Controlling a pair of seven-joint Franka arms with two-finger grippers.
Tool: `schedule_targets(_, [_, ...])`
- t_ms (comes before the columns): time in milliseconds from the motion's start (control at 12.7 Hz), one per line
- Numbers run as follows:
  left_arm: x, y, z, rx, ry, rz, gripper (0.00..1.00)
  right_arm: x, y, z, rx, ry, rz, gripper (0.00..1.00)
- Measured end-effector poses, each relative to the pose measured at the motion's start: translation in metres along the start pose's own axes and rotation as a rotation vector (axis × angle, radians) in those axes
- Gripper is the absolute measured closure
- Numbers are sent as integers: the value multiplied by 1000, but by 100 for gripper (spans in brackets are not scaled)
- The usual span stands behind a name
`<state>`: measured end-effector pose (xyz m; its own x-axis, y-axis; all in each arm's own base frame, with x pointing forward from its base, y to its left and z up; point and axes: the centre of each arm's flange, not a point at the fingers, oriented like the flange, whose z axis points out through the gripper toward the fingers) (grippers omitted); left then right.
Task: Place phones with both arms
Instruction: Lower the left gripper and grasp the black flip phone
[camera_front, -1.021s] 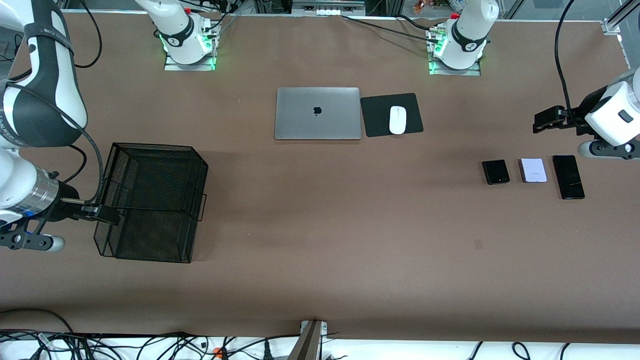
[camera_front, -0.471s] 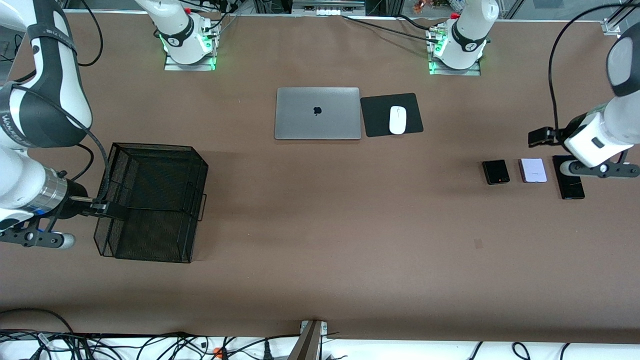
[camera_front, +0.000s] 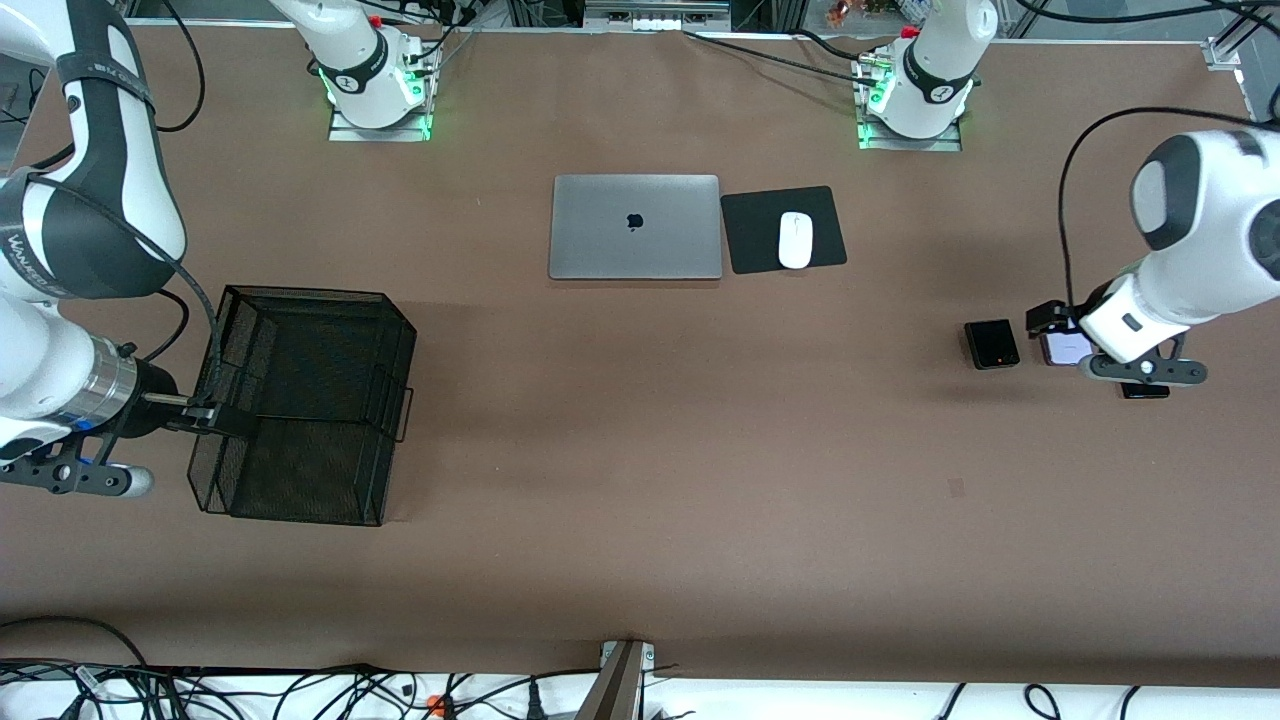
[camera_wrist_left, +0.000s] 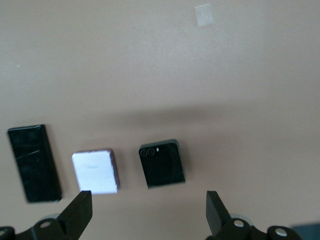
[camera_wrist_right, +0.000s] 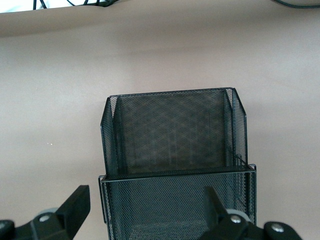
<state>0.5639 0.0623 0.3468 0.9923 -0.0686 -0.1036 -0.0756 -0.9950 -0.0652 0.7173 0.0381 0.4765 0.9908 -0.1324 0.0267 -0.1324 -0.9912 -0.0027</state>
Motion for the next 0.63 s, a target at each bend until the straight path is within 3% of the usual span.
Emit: schedule_targets(629, [-33,-1,120,-24,115,-170,0,0,0,0,1,0,1,0])
